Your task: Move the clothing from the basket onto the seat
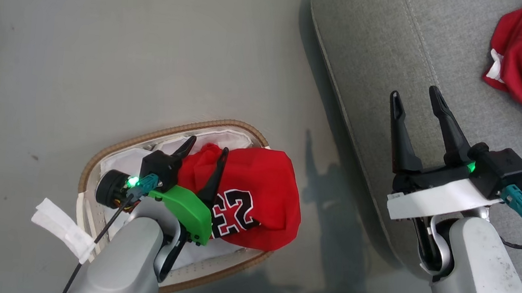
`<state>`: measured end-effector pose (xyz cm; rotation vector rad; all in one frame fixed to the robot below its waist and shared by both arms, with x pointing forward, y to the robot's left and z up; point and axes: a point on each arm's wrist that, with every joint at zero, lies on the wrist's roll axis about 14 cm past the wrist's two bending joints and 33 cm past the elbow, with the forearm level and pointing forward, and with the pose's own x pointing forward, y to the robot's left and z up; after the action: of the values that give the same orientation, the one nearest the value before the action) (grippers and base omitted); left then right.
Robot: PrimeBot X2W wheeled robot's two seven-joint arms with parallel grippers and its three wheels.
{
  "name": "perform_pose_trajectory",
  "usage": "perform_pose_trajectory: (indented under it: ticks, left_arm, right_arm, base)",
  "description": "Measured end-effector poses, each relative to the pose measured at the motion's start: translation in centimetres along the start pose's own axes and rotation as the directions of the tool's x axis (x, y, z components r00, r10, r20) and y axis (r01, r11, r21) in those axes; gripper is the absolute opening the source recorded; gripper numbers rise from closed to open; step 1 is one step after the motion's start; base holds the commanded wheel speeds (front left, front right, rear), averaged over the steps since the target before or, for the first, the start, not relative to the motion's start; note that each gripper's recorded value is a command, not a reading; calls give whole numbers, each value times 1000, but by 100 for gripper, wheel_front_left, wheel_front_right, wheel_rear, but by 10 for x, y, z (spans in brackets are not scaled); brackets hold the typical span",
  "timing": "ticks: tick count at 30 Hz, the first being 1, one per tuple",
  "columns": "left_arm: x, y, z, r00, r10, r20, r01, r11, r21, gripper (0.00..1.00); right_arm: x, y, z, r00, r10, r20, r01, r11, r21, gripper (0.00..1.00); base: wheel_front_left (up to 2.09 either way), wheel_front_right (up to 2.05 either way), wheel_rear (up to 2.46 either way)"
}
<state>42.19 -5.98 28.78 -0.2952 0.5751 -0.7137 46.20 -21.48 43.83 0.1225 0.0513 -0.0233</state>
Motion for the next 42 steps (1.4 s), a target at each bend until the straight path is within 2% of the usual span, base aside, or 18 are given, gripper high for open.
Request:
perform_pose_trajectory:
  ticks: [8, 20, 28, 36, 40, 41, 42]
  left_arm:
    - [16, -3, -58, 980, -85, -178, 86, 996, 1, 100]
    - [41, 9, -102, 931, -178, -318, 197, 980, 29, 100]
    - [48, 18, -130, 868, -238, -437, 288, 956, 52, 100]
    - [48, 19, -143, 821, -269, -505, 308, 951, -5, 100]
    - [39, 16, -152, 776, -277, -566, 311, 950, -39, 100]
    - [35, 15, -155, 767, -279, -578, 313, 949, -43, 95]
    - [32, 13, -158, 754, -281, -593, 316, 948, -47, 35]
  right_arm:
    - [7, -7, -17, 999, -12, -34, 12, 1000, 0, 100]
    - [19, -10, -46, 996, -7, -86, 7, 1000, -8, 100]
    - [19, -13, -70, 990, -11, -142, 11, 1000, -6, 100]
    - [21, -13, -82, 986, -9, -166, 8, 1000, -9, 100]
    - [24, -12, -79, 988, -5, -157, 4, 1000, -5, 100]
    - [24, -12, -79, 988, -5, -155, 4, 1000, -5, 100]
    - [24, -12, -78, 988, -5, -153, 4, 1000, -5, 100]
  base:
    - [0, 0, 0]
    - [0, 0, 0]
    - [0, 0, 0]
    - [0, 0, 0]
    - [0, 0, 0]
    - [0, 0, 0]
    - [0, 0, 0]
